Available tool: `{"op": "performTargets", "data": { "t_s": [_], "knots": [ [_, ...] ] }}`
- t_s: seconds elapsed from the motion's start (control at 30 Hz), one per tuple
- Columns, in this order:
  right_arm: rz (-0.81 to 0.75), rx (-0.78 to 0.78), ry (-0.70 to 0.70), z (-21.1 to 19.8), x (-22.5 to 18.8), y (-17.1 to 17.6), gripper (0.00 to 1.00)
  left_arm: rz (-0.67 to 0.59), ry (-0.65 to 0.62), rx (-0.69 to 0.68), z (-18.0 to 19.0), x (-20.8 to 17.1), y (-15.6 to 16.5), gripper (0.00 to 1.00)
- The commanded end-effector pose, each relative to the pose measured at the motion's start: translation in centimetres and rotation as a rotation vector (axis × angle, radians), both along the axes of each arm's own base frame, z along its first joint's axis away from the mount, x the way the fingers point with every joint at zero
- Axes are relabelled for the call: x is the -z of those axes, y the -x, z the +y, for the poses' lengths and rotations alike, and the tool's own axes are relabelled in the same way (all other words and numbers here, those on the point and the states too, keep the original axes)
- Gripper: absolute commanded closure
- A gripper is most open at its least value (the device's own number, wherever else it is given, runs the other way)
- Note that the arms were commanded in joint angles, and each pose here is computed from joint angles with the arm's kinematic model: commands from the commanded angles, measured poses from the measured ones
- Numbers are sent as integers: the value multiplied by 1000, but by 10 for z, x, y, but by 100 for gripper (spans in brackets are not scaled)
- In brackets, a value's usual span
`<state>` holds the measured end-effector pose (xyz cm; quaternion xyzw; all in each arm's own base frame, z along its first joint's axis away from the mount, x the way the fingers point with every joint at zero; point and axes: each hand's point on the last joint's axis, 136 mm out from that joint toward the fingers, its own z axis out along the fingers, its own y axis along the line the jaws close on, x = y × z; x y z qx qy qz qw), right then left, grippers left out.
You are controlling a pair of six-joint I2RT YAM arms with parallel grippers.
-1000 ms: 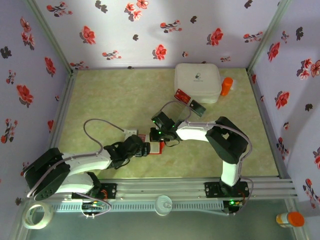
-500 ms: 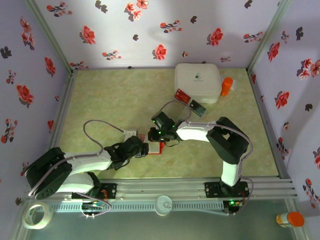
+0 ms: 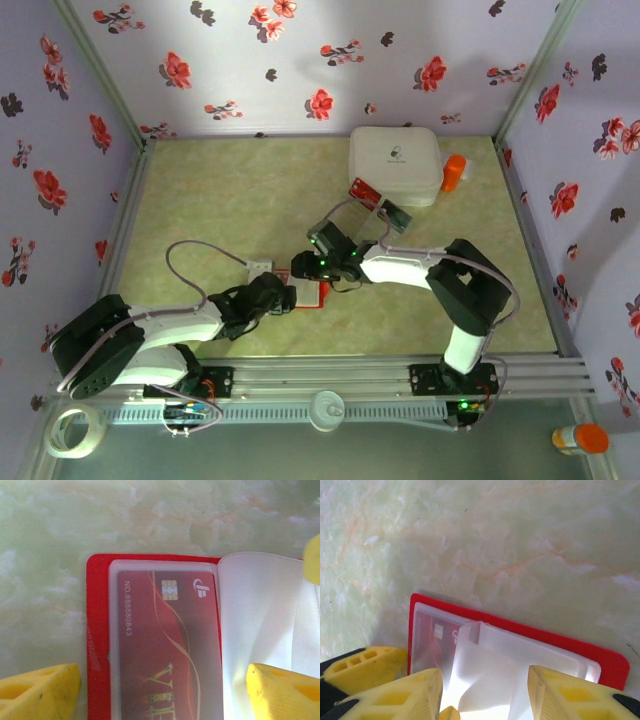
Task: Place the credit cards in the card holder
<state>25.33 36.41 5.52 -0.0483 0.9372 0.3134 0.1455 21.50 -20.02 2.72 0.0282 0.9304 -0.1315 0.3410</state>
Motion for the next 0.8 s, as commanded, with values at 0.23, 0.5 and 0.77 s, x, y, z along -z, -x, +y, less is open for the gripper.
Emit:
{"op": "performTargets", "data": {
  "t_s": [0.23,0.5,0.77],
  "knots": [
    [51,4,-44,12,16,-1,47,19,-9,3,4,9,7,13],
    [34,-34,-139,24,-14,7,47,-21,6,-11,7,-11,3,2],
    [31,-39,-200,42,-33,21,46,-78,48,-105,34,-45,-3,0]
  ]
}}
